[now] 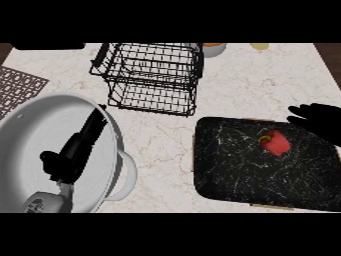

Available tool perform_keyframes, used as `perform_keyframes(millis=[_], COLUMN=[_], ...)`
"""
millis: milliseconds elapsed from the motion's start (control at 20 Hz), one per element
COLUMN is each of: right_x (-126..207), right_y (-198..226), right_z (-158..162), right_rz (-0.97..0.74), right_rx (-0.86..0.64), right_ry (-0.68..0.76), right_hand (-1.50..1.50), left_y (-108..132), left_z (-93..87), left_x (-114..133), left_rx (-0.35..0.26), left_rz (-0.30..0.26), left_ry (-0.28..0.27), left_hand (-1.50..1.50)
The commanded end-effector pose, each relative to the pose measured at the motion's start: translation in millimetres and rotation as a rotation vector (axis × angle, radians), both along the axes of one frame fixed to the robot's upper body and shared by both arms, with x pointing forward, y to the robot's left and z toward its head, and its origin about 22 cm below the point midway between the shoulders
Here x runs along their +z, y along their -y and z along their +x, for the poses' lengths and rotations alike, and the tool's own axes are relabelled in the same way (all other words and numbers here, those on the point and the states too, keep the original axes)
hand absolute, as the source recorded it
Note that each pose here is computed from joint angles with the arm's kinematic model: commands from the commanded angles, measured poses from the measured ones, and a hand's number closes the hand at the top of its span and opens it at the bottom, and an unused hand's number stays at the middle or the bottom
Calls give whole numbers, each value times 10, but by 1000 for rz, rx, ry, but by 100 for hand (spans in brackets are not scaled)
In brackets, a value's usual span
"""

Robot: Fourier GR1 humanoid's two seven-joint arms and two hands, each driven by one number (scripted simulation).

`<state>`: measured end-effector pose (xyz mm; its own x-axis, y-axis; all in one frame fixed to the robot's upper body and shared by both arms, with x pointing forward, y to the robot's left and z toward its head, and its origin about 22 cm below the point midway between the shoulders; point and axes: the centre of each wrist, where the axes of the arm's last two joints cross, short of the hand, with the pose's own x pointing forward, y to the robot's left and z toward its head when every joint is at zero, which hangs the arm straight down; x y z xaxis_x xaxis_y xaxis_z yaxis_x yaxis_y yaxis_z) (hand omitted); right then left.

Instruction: Pick the bell pepper from the tray and place it in the tiered basket

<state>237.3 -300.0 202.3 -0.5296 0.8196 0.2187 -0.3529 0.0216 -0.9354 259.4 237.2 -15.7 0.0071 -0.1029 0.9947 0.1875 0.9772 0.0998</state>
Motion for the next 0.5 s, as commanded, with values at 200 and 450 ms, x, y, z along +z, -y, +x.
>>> perform_keyframes(millis=[200, 450], right_x=[-160, -460], right_y=[-158, -299], right_z=[-326, -178], right_rz=[7, -106], right_rx=[-110, -210], right_ry=[33, 102], right_hand=[-150, -150], left_y=[48, 179], left_z=[32, -9], left_x=[12, 16], left_rx=[19, -5], left_rz=[14, -4], left_ry=[-18, -4], left_hand=[0, 0])
